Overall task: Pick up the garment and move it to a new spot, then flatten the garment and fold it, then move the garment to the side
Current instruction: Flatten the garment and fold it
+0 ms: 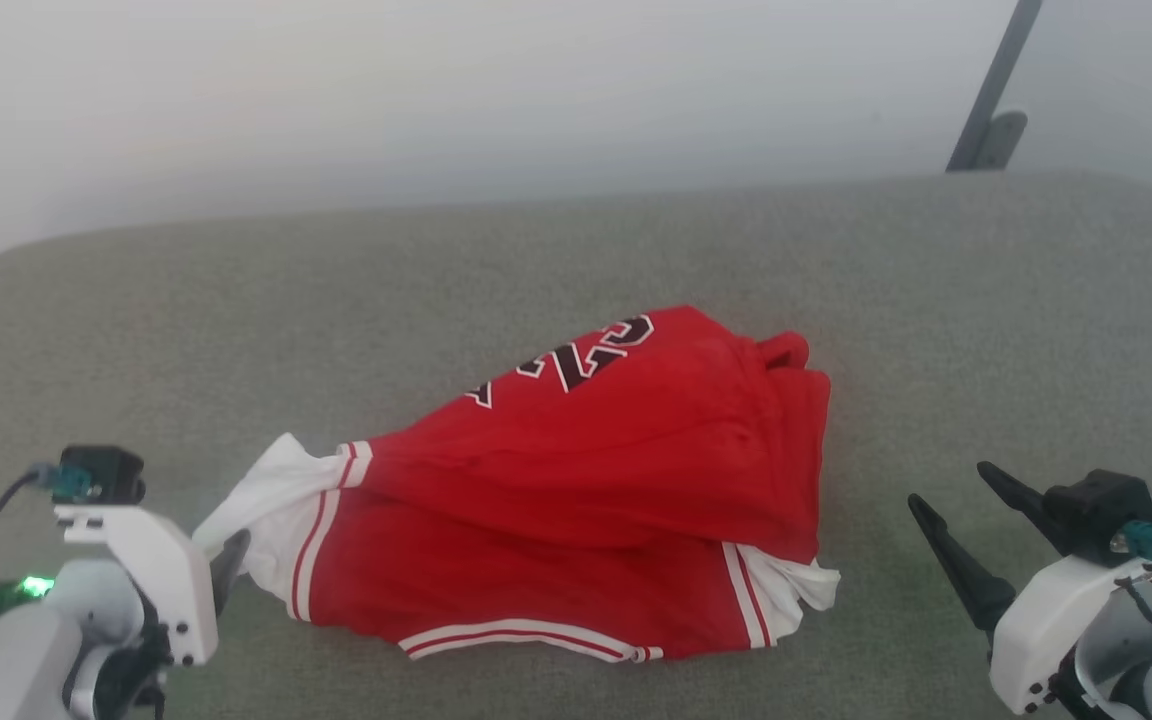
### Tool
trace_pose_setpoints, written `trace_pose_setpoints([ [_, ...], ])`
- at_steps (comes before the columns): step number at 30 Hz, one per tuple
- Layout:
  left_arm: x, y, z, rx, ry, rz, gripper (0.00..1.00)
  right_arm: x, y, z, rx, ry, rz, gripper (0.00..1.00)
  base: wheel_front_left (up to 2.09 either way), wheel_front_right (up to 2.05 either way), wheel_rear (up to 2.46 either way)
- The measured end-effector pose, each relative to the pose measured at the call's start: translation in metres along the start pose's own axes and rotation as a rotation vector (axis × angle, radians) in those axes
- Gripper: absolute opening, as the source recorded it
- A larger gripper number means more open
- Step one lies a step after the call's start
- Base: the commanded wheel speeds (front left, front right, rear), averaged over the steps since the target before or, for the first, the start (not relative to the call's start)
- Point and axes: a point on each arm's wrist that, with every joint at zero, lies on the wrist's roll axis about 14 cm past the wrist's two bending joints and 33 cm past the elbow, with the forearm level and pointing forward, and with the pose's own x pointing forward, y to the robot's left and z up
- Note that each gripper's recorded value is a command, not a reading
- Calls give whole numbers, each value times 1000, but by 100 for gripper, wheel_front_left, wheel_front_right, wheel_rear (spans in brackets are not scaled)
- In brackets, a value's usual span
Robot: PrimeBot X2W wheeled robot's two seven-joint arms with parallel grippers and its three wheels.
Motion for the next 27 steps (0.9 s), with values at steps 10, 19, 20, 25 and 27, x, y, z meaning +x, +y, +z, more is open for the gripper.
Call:
trace_pose_setpoints([
  [10, 41, -2, -15, -19, 171, 3, 28, 5, 13, -29, 68, 160, 92, 100, 0, 0, 0],
  [19, 58, -6, -17, -43, 208, -8, 0, 3, 50, -59, 148, 362, 257, 100, 0, 0, 0],
  [20, 58, -6, -18, -43, 210, -8, 0, 3, 54, -61, 151, 383, 274, 100, 0, 0, 0],
  [25, 62, -9, -18, -45, 204, -16, 0, 12, 64, -66, 137, 438, 328, 100, 0, 0, 0],
  [27, 63, -10, -16, -39, 195, -18, 0, 17, 67, -68, 129, 456, 344, 100, 0, 0, 0],
])
